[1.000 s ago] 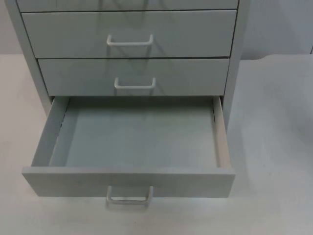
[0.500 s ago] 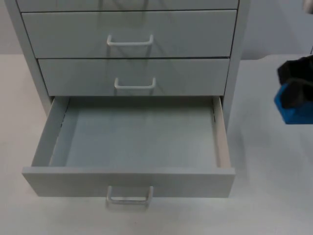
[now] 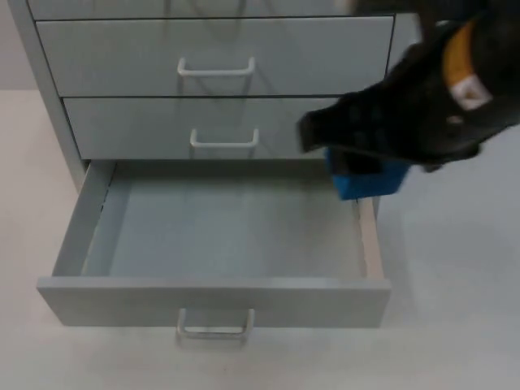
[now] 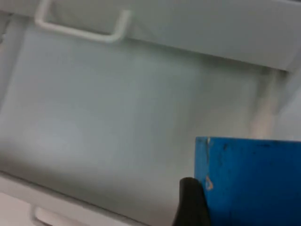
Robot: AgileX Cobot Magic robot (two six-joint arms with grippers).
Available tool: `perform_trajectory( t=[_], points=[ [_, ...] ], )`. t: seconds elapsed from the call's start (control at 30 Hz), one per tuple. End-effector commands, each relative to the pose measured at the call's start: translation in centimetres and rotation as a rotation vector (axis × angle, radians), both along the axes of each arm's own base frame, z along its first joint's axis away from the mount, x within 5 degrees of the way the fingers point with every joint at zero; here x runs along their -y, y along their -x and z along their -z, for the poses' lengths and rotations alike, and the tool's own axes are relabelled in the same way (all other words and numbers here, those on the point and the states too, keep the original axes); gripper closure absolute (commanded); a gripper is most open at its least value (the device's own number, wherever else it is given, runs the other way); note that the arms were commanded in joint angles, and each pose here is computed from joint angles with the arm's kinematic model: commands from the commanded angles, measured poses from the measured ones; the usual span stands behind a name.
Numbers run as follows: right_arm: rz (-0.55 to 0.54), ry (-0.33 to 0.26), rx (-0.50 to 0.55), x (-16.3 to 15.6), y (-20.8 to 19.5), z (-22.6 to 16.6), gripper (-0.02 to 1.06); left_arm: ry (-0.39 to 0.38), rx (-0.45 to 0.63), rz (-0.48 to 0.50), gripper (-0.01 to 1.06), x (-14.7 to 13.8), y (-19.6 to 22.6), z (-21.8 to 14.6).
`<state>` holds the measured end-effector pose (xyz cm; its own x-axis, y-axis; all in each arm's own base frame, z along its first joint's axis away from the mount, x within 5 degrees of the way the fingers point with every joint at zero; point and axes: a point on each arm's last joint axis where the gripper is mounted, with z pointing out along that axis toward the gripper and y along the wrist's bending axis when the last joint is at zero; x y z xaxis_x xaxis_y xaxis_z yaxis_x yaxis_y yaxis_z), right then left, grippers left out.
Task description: Open the drawer with the left hand, place the block into the drawer with the right hand, then close the drawer with the left hand.
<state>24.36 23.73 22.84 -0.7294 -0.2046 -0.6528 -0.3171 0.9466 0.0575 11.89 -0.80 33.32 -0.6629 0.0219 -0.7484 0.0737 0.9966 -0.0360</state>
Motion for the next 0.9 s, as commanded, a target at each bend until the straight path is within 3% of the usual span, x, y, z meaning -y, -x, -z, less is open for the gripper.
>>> perform_trajectory(
  t=[0.0,0.1,0.4,0.63,0.73,0.87],
  points=[
    [-0.036,0.007,0.018,-2.0,-0.5,0.5,1.05,0.003,-0.003,-0.006,0.0,0.0,0.2,-0.1],
    [-0.044,0.011,0.009,-4.6,-2.0,2.3,1.05,-0.001,-0.014,-0.005,0.0,-0.1,0.2,0.0],
    [-0.048,0.014,-0.026,-8.2,-4.6,6.6,1.05,-0.001,-0.019,-0.005,0.0,-0.1,0.3,0.1],
    [-0.039,-0.023,-0.066,-9.3,-5.2,9.5,1.05,-0.001,-0.033,-0.004,0.0,-0.1,0.4,0.2],
    [-0.025,-0.008,-0.085,-9.4,-5.3,11.2,1.05,-0.001,-0.043,-0.003,0.0,-0.1,0.4,0.2],
    [-0.024,0.022,-0.103,-9.3,-5.3,12.8,0.91,-0.002,-0.05,-0.002,0.0,-0.1,0.5,0.3]
  ],
)
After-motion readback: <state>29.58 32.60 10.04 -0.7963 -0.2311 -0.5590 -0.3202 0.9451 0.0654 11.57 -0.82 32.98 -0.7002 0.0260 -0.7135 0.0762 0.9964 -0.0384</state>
